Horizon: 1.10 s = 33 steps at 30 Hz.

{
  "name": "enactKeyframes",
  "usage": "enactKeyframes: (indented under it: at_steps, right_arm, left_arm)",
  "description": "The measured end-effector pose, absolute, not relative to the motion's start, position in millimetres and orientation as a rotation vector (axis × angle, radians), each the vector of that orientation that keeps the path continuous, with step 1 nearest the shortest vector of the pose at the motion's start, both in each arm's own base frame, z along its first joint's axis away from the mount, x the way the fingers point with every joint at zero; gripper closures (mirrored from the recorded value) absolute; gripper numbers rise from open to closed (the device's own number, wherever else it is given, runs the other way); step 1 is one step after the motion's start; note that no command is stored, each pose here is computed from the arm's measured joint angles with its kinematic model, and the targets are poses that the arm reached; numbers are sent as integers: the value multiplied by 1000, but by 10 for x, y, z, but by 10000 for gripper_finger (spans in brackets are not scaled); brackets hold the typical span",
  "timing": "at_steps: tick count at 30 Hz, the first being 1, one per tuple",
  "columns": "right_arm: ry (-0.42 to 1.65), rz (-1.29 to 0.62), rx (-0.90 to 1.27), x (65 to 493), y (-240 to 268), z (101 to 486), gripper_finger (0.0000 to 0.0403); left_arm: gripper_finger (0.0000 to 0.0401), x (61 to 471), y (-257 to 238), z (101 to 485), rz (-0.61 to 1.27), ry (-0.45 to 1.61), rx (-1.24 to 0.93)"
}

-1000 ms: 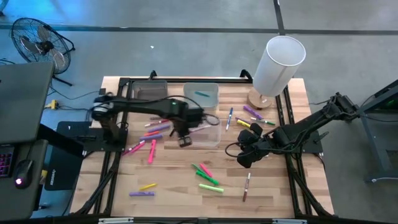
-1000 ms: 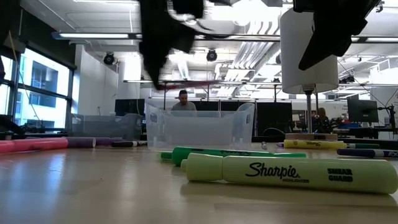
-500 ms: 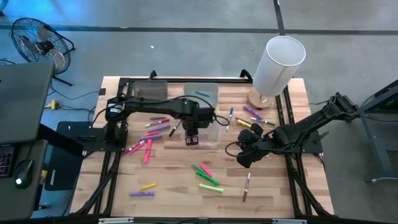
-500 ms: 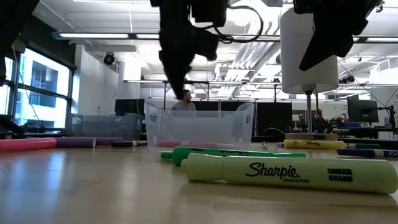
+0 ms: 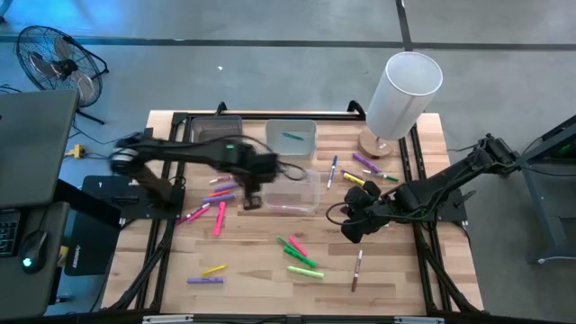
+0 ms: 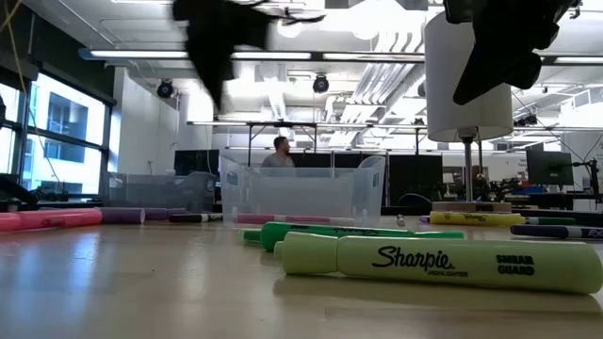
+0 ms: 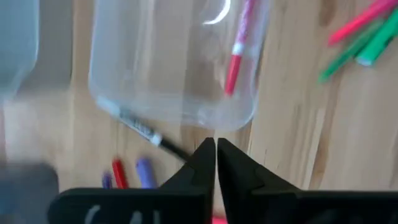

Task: Pick & Place Markers
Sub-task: Put the bottom blue marker into the white bin

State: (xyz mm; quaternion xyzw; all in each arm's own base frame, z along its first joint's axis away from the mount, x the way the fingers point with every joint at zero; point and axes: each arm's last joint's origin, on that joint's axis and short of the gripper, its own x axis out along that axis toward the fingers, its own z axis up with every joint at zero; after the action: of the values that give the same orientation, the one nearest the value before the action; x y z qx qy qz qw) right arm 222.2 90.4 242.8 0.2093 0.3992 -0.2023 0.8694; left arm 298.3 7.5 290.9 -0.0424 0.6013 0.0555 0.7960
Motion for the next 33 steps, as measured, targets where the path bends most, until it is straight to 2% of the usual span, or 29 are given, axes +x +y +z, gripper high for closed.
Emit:
enactKeyframes:
  at_steps: [3,5,8,10,12,17,19,22,29,33]
  right_arm:
    - [832,-415,439,2229,907,2431,398]
    - [829,-413,441,2232,909,2433,399]
    - [825,-411,441,2235,910,2436,402]
    - [818,-406,447,2242,914,2441,401]
    - [810,-407,449,2247,915,2445,400]
    - [781,-423,445,2264,907,2452,401]
    - [783,-421,443,2269,900,2452,402]
    - [828,-420,438,2247,882,2436,402]
    - [1114,-503,534,2061,793,2318,402]
    - [1228,-529,510,1973,772,2280,400]
  left_arm:
    - [389,2729,10,2898,131,1123,-172]
    - [397,2458,-65,2853,127,1089,-206]
    - [397,2251,-189,2858,104,894,-245]
    - [399,2057,-263,2745,117,884,-252]
    - [400,1985,-330,2749,109,754,-276]
    - [400,1776,-445,2562,90,676,-321]
    - [400,1699,-476,2427,96,732,-327]
    - [400,1700,-527,2384,71,712,-347]
    - [401,1741,-584,2328,51,737,-318]
    - [401,1771,-595,2313,48,737,-323]
